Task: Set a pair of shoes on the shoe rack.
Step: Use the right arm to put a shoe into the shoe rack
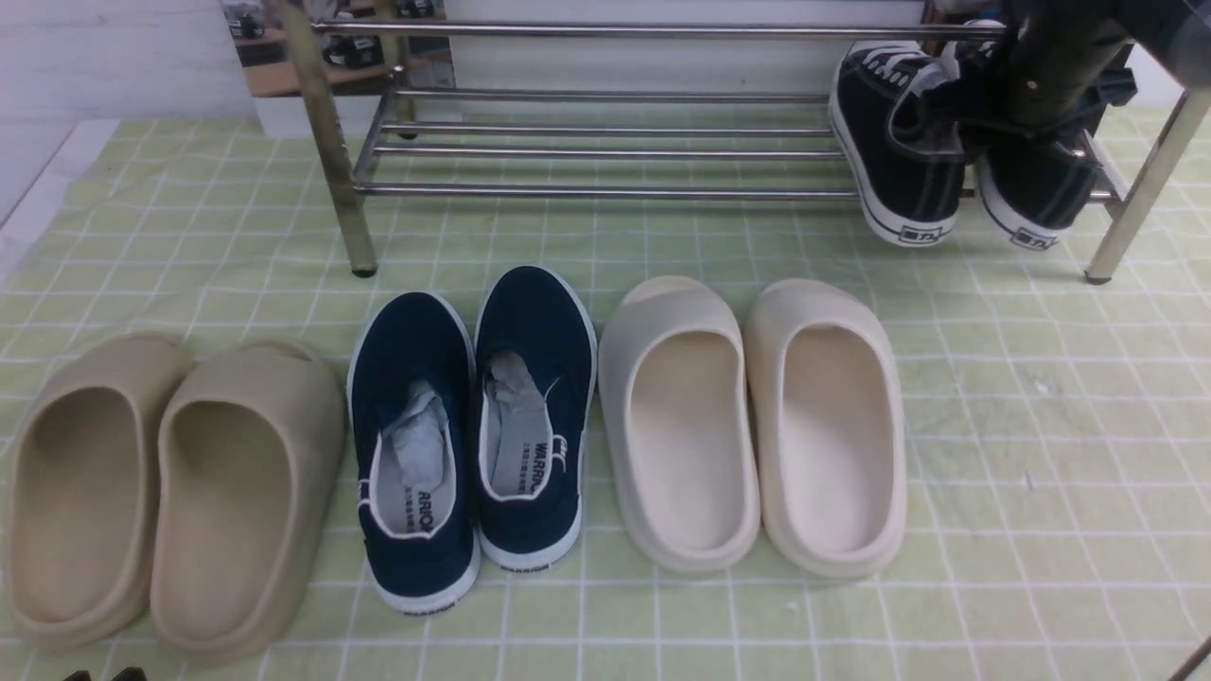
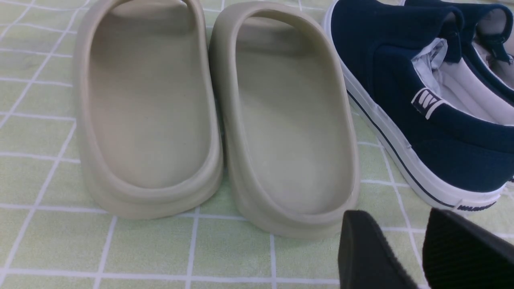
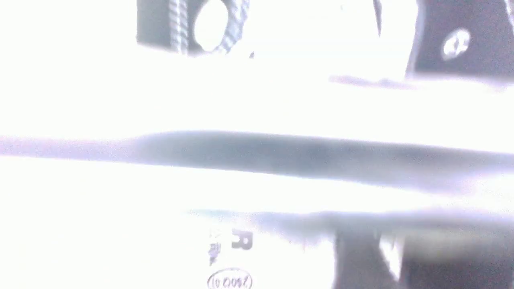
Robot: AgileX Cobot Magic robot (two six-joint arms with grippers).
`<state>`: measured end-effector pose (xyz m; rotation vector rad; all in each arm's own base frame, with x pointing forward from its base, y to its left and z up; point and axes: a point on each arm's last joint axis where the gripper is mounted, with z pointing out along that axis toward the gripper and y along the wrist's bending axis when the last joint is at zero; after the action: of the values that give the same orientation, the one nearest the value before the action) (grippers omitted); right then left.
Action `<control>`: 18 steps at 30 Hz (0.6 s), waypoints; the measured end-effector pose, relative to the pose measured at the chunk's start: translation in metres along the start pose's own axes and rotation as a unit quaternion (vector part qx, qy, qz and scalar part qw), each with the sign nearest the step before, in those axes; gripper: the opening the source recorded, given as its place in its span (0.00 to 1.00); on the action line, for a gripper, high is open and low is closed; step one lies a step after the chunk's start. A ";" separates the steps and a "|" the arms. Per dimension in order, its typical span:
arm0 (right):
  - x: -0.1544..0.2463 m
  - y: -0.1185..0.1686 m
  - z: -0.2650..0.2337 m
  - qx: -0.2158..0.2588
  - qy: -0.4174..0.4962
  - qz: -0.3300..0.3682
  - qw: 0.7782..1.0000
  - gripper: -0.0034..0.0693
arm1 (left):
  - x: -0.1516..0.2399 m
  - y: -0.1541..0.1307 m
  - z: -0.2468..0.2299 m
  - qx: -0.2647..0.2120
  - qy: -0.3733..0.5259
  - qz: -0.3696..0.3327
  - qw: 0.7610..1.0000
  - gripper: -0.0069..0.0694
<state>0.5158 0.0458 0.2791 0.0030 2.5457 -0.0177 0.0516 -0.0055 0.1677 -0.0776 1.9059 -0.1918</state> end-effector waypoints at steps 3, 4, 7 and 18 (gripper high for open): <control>0.002 -0.001 -0.024 -0.003 -0.006 -0.005 1.000 0.72 | 0.000 0.000 0.000 0.000 0.000 0.000 1.000 0.40; 0.004 -0.002 -0.031 -0.005 -0.004 -0.009 1.000 0.72 | 0.000 0.000 0.000 0.000 0.000 0.000 1.000 0.40; 0.014 -0.004 -0.050 -0.004 0.007 -0.029 1.000 0.71 | 0.000 0.000 0.000 0.000 0.000 0.000 1.000 0.40; 0.047 -0.010 -0.024 0.027 0.034 -0.076 0.996 0.64 | 0.000 0.000 0.000 0.000 0.000 0.000 1.000 0.40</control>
<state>0.4638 0.0357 0.2725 -0.1728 2.6069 -0.1474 0.0516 -0.0055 0.1677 -0.0776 1.9059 -0.1918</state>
